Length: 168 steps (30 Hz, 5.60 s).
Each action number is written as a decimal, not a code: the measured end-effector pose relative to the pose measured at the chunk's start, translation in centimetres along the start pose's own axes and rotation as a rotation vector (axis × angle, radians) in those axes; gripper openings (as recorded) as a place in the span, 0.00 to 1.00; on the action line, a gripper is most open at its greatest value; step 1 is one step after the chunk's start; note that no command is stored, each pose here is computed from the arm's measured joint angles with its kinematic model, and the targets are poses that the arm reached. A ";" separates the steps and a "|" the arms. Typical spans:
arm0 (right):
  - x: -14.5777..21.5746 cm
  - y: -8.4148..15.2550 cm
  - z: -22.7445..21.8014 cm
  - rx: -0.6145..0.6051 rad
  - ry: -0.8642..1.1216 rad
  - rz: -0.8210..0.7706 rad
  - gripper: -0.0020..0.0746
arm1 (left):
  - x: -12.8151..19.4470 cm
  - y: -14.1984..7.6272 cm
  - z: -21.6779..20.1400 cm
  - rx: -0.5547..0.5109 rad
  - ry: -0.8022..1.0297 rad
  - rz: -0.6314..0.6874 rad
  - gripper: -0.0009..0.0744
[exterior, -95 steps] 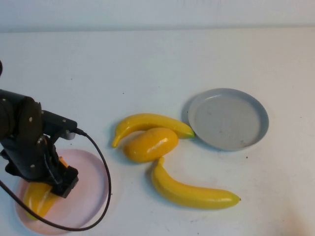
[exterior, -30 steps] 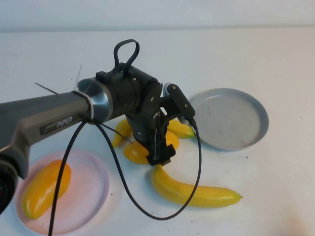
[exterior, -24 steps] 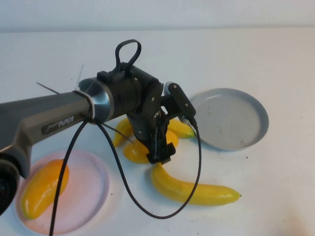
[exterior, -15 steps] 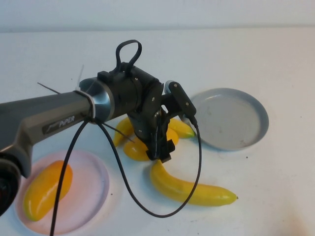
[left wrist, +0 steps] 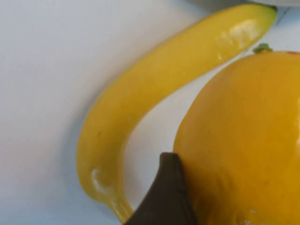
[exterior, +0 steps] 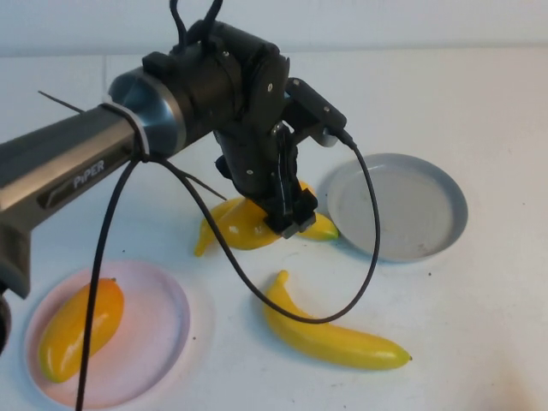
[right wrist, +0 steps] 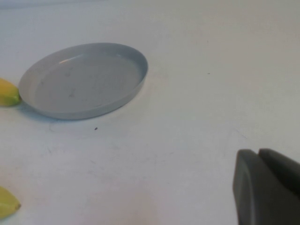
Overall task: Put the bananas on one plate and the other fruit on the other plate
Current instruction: Put one type of fruit in the left plate, then put another type of fruit in the right plate
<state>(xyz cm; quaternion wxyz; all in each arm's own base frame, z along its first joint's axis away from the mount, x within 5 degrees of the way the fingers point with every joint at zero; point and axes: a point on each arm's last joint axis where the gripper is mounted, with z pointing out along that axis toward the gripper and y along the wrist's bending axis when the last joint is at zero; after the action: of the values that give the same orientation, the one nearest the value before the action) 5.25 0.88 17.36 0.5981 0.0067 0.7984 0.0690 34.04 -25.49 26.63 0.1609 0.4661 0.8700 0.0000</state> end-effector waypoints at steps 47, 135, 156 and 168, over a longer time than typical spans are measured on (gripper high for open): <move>0.0 0.0 0.0 0.000 0.000 0.000 0.00 | 15.4 -3.9 0.4 -0.138 0.146 -0.360 0.75; 0.0 0.0 0.0 0.000 0.000 0.000 0.00 | 24.2 -7.2 -11.9 -0.150 -0.789 -0.506 0.01; 0.0 0.0 0.0 0.000 0.000 0.000 0.00 | 29.4 -9.0 -9.4 -0.256 -1.084 -0.386 0.01; 0.0 0.0 0.0 0.000 0.000 0.000 0.00 | 36.3 -9.7 -8.2 -0.732 -1.264 -0.652 0.01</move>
<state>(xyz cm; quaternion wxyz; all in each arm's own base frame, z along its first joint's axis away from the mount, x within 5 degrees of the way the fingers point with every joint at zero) 5.25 0.88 17.36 0.5981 0.0067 0.7984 0.0690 5.27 -0.32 22.83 0.7581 0.0176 0.6514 -0.0255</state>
